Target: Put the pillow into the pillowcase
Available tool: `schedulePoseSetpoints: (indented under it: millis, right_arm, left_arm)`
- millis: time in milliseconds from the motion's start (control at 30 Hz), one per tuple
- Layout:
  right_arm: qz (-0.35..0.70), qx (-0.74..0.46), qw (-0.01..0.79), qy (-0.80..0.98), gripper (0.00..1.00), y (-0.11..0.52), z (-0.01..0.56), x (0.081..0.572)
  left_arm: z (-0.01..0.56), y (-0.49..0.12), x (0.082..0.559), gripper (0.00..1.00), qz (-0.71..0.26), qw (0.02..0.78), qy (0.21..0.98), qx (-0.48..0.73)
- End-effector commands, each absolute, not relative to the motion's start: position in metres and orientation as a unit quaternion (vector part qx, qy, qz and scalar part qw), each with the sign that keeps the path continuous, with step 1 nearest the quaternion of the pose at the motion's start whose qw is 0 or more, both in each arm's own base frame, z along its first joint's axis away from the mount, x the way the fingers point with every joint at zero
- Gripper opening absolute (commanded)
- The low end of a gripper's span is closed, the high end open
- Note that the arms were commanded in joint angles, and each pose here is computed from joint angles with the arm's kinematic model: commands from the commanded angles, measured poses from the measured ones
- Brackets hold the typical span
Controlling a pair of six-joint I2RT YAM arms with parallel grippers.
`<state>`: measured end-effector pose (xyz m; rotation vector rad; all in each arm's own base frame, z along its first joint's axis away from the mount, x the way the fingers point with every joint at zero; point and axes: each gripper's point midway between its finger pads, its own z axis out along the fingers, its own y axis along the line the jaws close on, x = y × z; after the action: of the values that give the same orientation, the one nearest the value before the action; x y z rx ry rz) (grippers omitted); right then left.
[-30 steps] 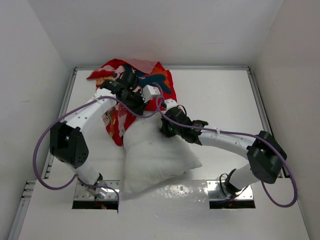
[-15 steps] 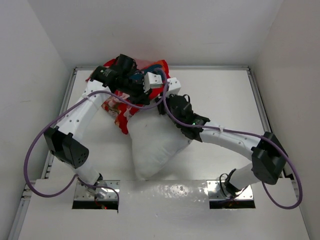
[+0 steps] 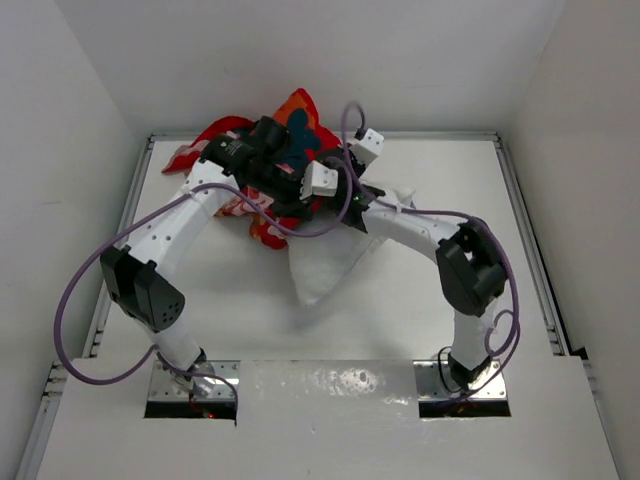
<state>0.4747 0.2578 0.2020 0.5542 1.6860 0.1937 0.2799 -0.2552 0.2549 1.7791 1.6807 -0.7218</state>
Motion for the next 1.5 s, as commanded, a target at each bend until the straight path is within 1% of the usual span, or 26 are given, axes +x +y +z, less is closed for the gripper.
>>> schedulePoseSetpoints:
  millis: [0,33,67,100,133,200,233,267,333,367,400,500,533,567,600,667,733,767,800,867,900,1000,1133,1200,1367,1467]
  right_arm:
    - [0.049,0.378,0.617,0.689,0.0,0.21,0.2,0.505]
    - [0.054,0.35,0.6,0.717,0.09,0.217,0.186,0.504]
    - [0.038,0.308,0.594,0.742,0.25,0.218,0.178,0.5]
    - [0.041,0.273,0.589,0.76,0.45,0.222,0.171,0.496]
    - [0.054,0.196,0.568,0.798,0.85,0.231,0.156,0.482]
    - [0.071,0.147,0.554,0.816,0.99,0.234,0.144,0.465]
    - [0.073,0.116,0.549,0.824,0.99,0.235,0.143,0.456]
    - [0.104,0.094,0.559,0.817,0.99,0.241,0.164,0.45]
    - [0.096,0.048,0.558,0.823,0.99,0.235,0.167,0.435]
    - [0.103,0.036,0.564,0.818,0.99,0.233,0.185,0.43]
    - [0.097,0.021,0.562,0.821,0.99,0.231,0.191,0.426]
    - [0.056,-0.032,0.52,0.852,0.98,0.214,0.211,0.409]
    - [0.048,-0.048,0.512,0.857,0.92,0.21,0.213,0.404]
    - [0.046,-0.071,0.505,0.859,0.72,0.21,0.215,0.398]
    - [0.064,-0.108,0.493,0.861,0.64,0.214,0.214,0.385]
    - [0.059,-0.174,0.479,0.859,0.6,0.213,0.208,0.371]
    - [0.046,-0.24,0.48,0.842,0.69,0.223,0.209,0.356]
    - [0.035,-0.261,0.487,0.833,0.73,0.228,0.214,0.352]
    - [0.011,-0.296,0.499,0.814,0.82,0.235,0.224,0.353]
    - [0.02,-0.359,0.511,0.781,0.91,0.27,0.236,0.341]
    - [0.028,-0.393,0.512,0.764,0.99,0.29,0.242,0.342]
    - [0.032,-0.448,0.511,0.733,0.99,0.337,0.248,0.333]
    - [-0.046,-0.483,0.466,0.74,0.99,0.378,0.19,0.341]
    - [-0.066,-0.478,0.46,0.745,0.99,0.385,0.19,0.35]
    - [-0.095,-0.54,0.416,0.725,0.99,0.38,0.139,0.331]
    - [-0.109,-0.53,0.427,0.724,0.99,0.381,0.137,0.334]
  left_arm:
    - [0.28,-0.289,0.201,0.0,-0.375,0.275,0.528,0.71]
    - [0.263,-0.28,0.211,0.01,-0.358,0.266,0.551,0.706]
    - [0.257,-0.275,0.22,0.06,-0.354,0.267,0.568,0.694]
    - [0.246,-0.261,0.241,0.23,-0.35,0.275,0.607,0.658]
    - [0.242,-0.253,0.25,0.33,-0.358,0.279,0.622,0.639]
    - [0.229,-0.231,0.276,0.51,-0.346,0.285,0.665,0.597]
    - [0.224,-0.224,0.283,0.53,-0.335,0.286,0.678,0.589]
    - [0.222,-0.22,0.288,0.55,-0.329,0.285,0.696,0.571]
    - [0.218,-0.21,0.303,0.63,-0.306,0.303,0.716,0.549]
    - [0.218,-0.209,0.304,0.65,-0.303,0.305,0.732,0.529]
    - [0.221,-0.208,0.31,0.71,-0.292,0.325,0.734,0.52]
    - [0.211,-0.191,0.322,0.73,-0.236,0.328,0.781,0.477]
    - [0.204,-0.186,0.321,0.73,-0.224,0.317,0.79,0.475]
    - [0.197,-0.181,0.318,0.71,-0.214,0.308,0.796,0.475]
    - [0.176,-0.171,0.312,0.7,-0.2,0.282,0.812,0.471]
    - [0.163,-0.161,0.31,0.7,-0.188,0.274,0.825,0.456]
    - [0.161,-0.155,0.311,0.7,-0.201,0.278,0.835,0.431]
    - [0.174,-0.141,0.324,0.7,-0.206,0.305,0.843,0.392]
    - [0.186,-0.139,0.329,0.7,-0.234,0.324,0.839,0.37]
    - [0.21,-0.102,0.353,0.7,-0.238,0.379,0.848,0.284]
    - [0.216,-0.093,0.358,0.71,-0.244,0.39,0.849,0.262]
    - [0.219,-0.05,0.368,0.71,-0.204,0.407,0.865,0.21]
    - [0.202,-0.036,0.361,0.71,-0.181,0.384,0.883,0.201]
    - [0.188,-0.039,0.35,0.71,-0.192,0.364,0.889,0.203]
    - [0.15,-0.036,0.329,0.7,-0.191,0.312,0.906,0.212]
    - [0.134,-0.047,0.317,0.67,-0.192,0.289,0.9,0.265]
